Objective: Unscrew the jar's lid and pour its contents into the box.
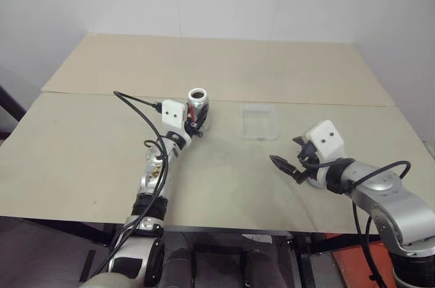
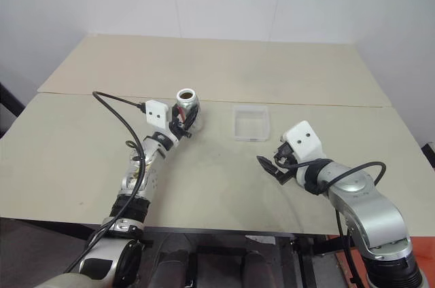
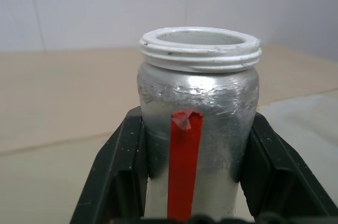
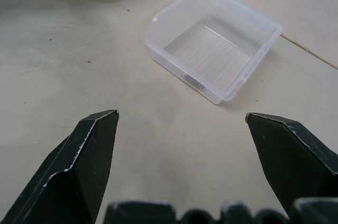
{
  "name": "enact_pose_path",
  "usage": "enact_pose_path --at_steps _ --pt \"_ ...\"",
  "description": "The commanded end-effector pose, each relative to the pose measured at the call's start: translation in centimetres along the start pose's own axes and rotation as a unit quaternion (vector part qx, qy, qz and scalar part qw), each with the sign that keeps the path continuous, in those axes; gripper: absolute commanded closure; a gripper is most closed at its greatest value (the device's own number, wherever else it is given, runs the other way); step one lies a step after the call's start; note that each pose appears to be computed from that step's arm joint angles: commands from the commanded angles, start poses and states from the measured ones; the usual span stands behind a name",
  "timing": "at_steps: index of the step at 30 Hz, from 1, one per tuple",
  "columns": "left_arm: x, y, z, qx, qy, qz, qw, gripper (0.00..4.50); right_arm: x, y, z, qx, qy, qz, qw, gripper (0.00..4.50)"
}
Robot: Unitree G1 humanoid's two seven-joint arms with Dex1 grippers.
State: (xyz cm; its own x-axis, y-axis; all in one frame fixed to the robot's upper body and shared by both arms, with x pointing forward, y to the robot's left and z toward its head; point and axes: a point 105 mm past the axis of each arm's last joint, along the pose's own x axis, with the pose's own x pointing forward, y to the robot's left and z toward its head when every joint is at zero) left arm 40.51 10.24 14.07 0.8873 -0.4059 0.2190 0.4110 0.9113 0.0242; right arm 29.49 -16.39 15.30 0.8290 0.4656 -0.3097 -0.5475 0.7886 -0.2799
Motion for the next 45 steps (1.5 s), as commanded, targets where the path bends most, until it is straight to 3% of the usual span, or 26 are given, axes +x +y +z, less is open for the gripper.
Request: enact_pose_path --at_steps 1,15,22,23,30,39,45 --pt "-0.2 -0.1 -0.2 0.012 0.003 -0.003 1.0 2.57 -0.2 -0.2 1.5 -0.023 -0.029 -0.007 0.999 0.03" --pt "-0.9 -0.2 -1.5 0.003 0.026 -0.014 1.0 2.57 -0.1 -0.1 1.2 -0.031 -0.026 -0.008 0.999 0.03" --pt "-1.0 -0.1 -1.1 0.003 0.021 -0.014 1.0 0.21 0.0 -0.2 1.1 -0.036 -0.025 -0.01 0.999 0.0" --pt "-1.1 -0.1 -1.1 0.003 0.021 -0.015 1.0 0.05 0.0 -0.2 1.1 -0.036 -0.026 -0.01 0.999 0.0" --pt "-2.2 -0.9 -0.8 -0.006 0.021 -0.028 0.999 0.05 0.2 -0.2 1.2 -0.04 -0.029 -0.008 0.999 0.0" --pt "-6.9 -0.7 0.9 0.039 0.026 -0.001 0.999 0.05 0.3 0.1 1.1 -0.042 -0.028 0.001 0.999 0.0" --pt "-10.7 -1.9 3.8 0.043 0.038 -0.108 0.992 0.05 -2.6 0.4 1.2 -0.107 -0.044 0.076 0.99 0.0"
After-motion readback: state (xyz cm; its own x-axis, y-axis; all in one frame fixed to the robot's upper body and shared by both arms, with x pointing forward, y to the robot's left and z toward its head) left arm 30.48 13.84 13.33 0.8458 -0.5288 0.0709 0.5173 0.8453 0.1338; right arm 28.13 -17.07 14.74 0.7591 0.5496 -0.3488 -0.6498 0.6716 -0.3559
